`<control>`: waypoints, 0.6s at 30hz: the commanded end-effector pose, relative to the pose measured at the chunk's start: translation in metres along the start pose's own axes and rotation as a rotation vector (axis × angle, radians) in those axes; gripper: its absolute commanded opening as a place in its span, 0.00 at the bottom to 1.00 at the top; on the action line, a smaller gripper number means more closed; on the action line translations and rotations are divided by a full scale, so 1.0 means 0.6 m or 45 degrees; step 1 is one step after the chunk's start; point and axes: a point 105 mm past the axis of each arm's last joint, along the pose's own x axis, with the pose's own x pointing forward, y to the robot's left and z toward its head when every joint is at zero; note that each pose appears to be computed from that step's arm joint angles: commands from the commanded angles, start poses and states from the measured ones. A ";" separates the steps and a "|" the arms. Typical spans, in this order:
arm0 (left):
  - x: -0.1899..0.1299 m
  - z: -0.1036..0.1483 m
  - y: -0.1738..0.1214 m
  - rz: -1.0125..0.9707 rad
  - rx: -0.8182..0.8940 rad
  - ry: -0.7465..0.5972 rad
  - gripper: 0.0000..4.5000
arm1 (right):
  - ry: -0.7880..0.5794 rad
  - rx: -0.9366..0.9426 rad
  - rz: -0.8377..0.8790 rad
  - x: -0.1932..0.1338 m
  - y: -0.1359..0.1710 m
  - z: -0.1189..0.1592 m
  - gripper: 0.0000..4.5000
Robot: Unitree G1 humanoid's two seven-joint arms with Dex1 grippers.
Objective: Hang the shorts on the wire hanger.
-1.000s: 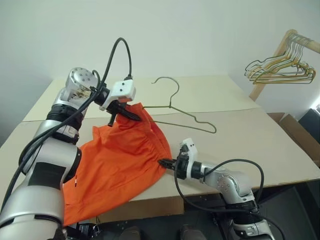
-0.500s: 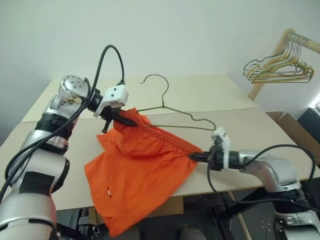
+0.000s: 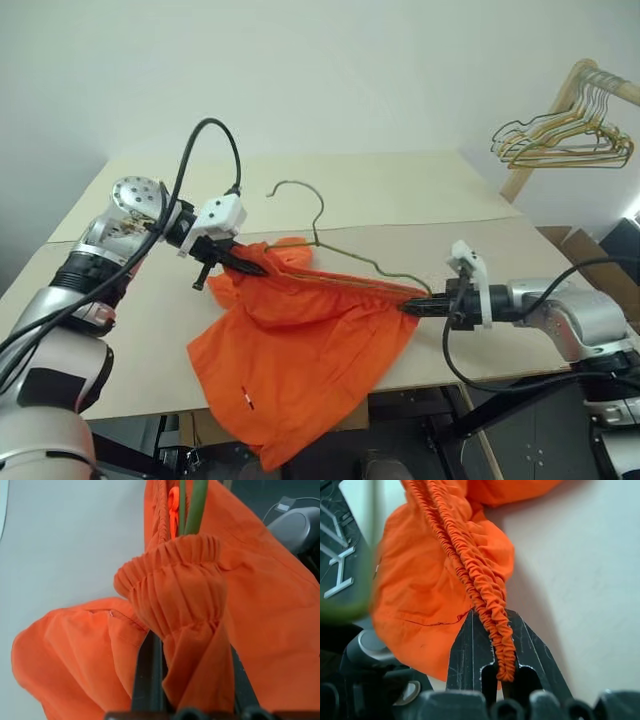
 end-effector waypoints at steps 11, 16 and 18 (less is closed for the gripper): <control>-0.080 -0.064 -0.003 0.194 -0.182 0.178 0.00 | 0.090 0.009 -0.192 -0.074 -0.037 -0.010 0.00; -0.082 -0.081 -0.007 0.189 -0.184 0.239 0.00 | 0.097 -0.001 -0.203 -0.082 -0.038 -0.006 0.00; -0.083 -0.084 -0.007 0.191 -0.190 0.240 0.00 | 0.104 -0.003 -0.211 -0.085 -0.039 -0.007 0.00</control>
